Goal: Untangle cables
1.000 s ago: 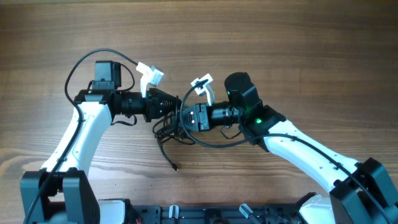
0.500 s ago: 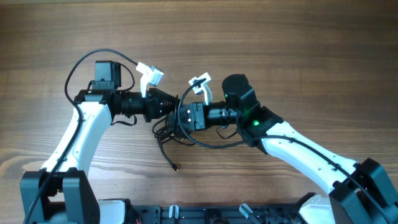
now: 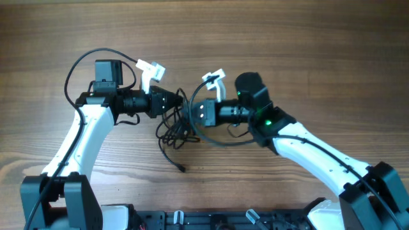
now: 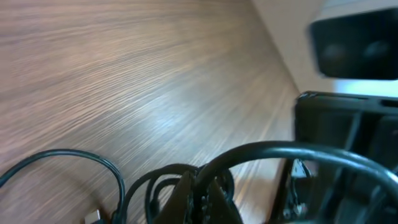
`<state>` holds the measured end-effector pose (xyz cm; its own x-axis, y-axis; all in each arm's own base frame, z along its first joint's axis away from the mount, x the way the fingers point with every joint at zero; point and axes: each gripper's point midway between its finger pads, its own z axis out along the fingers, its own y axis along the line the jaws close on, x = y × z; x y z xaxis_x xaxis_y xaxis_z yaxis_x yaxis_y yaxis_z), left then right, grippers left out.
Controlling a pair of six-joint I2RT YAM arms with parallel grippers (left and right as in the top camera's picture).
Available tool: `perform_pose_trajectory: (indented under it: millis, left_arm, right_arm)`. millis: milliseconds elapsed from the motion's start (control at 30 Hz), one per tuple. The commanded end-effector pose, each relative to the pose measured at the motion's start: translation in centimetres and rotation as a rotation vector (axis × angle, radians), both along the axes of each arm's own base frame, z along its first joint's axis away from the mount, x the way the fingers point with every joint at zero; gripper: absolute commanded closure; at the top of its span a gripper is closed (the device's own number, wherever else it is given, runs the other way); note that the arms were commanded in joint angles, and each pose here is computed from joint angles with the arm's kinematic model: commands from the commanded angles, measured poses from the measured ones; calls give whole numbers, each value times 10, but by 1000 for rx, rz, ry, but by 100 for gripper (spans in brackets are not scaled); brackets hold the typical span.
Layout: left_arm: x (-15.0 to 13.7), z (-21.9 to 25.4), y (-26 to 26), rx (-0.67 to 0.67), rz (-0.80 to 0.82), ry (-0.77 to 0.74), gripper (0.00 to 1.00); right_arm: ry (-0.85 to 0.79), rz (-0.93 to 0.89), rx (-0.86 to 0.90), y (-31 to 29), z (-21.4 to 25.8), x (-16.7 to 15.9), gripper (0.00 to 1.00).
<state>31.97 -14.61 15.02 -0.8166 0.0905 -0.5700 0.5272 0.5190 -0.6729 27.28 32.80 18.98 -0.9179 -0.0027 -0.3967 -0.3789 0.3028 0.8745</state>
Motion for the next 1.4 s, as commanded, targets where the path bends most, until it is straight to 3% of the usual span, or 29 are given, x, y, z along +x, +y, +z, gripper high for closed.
perform_pose_trajectory:
  millis: [0,567,733,900,1033,1200,1367]
  left_arm:
    - [15,-19,24,105,174,105,96]
    - [35,-56,83,353,591,285,96]
    - [34,-67,116,423,783,371,96]
    - [27,-75,150,405,929,463,96]
    - [32,-65,130,305,785,409,96]
    - [35,-62,109,297,710,364,96]
    - [28,-44,52,231,381,192,96]
  right_arm:
    - [-16,-5,29,-18,7,14,96]
    - [137,-383,-157,-148,-47,83,96]
    - [156,-489,-176,-195,-54,97,96]
    - [225,-624,-253,-248,-74,99,96]
    - [237,-601,-269,-256,-80,89,96]
    - [213,-454,-225,-225,-73,74,90]
    - [33,-240,-177,-178,-56,61,80]
